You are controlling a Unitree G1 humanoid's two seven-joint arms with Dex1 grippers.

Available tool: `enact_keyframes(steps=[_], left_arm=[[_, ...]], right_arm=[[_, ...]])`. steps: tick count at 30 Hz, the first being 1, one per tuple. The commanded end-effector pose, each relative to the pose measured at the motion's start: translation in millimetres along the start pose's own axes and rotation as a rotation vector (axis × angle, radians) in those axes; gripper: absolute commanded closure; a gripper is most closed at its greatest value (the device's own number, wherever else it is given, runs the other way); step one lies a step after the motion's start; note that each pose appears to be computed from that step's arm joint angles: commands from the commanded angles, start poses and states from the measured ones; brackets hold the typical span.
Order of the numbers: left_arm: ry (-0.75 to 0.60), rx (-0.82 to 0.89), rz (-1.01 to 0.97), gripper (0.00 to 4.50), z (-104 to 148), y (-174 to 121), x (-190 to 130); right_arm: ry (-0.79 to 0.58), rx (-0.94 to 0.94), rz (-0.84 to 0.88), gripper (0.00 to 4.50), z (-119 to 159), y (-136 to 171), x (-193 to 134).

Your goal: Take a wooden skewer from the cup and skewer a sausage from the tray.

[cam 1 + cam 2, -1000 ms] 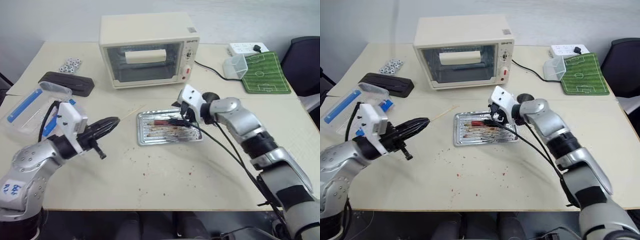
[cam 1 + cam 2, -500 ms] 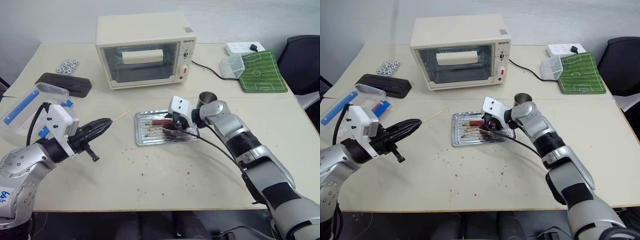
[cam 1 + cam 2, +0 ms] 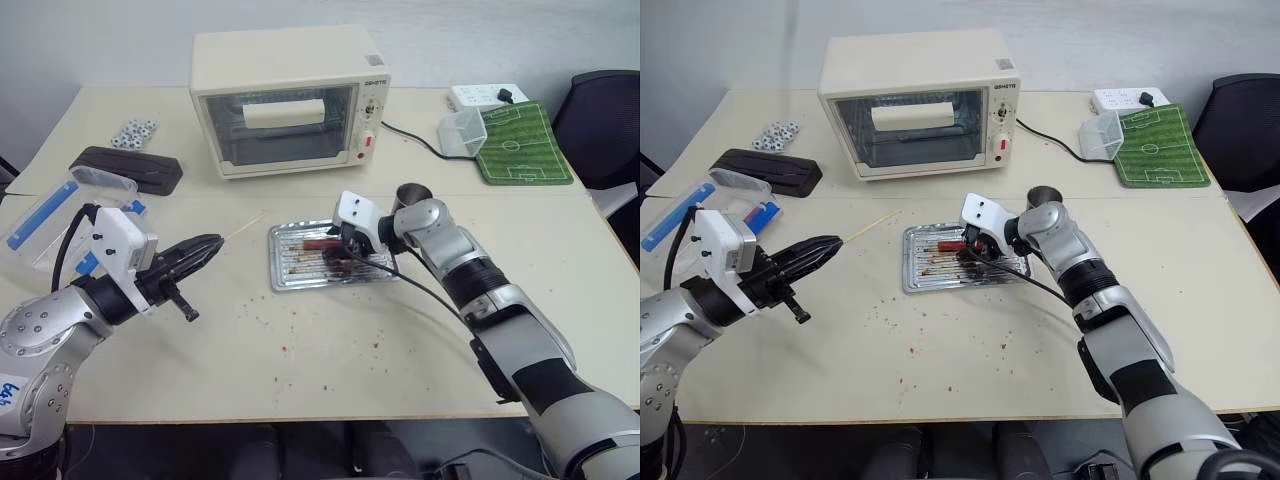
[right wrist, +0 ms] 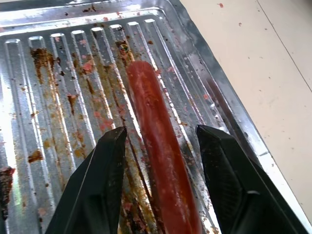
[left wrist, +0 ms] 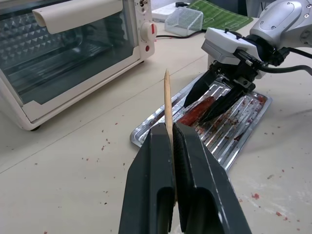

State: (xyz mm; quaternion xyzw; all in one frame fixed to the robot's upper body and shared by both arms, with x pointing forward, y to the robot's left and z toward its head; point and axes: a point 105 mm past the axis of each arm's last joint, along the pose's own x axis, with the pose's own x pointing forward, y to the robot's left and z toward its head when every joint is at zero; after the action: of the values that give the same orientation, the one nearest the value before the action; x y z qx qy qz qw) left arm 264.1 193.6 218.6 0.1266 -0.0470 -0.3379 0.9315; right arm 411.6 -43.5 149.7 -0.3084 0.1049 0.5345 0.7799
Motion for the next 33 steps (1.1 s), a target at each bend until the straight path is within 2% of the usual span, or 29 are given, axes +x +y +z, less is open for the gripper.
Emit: enact_keyframes(steps=[1,7,10,15,20,24,27,30,33], left_arm=[[-0.032,0.048,-0.012,4.5,14,-4,-1],[-0.035,0.052,-0.015,4.5,16,-2,2],[-0.037,0.055,-0.019,4.5,16,-2,3],[-0.037,0.056,-0.023,4.5,16,0,4],[-0.039,0.047,-0.065,4.5,15,-4,10],[-0.03,0.056,-0.14,4.5,18,-10,13],[-0.017,0.074,-0.185,4.5,19,-10,16],[-0.019,0.081,-0.183,4.5,20,-4,18],[-0.03,0.081,-0.171,4.5,20,-2,19]], right_arm=[[-0.027,0.003,-0.011,2.99,9,-4,-2],[-0.031,0.03,0.002,2.99,7,-2,-1],[-0.031,0.032,-0.002,3.55,7,-2,-2],[-0.033,0.035,-0.001,3.55,7,-1,-2],[-0.07,0.012,0.025,3.55,21,-4,-15],[-0.101,-0.078,0.115,3.55,40,1,-45],[-0.093,-0.116,0.156,3.55,43,3,-68],[-0.093,-0.077,0.134,3.55,41,2,-69],[-0.108,-0.001,0.068,3.55,33,-2,-56]])
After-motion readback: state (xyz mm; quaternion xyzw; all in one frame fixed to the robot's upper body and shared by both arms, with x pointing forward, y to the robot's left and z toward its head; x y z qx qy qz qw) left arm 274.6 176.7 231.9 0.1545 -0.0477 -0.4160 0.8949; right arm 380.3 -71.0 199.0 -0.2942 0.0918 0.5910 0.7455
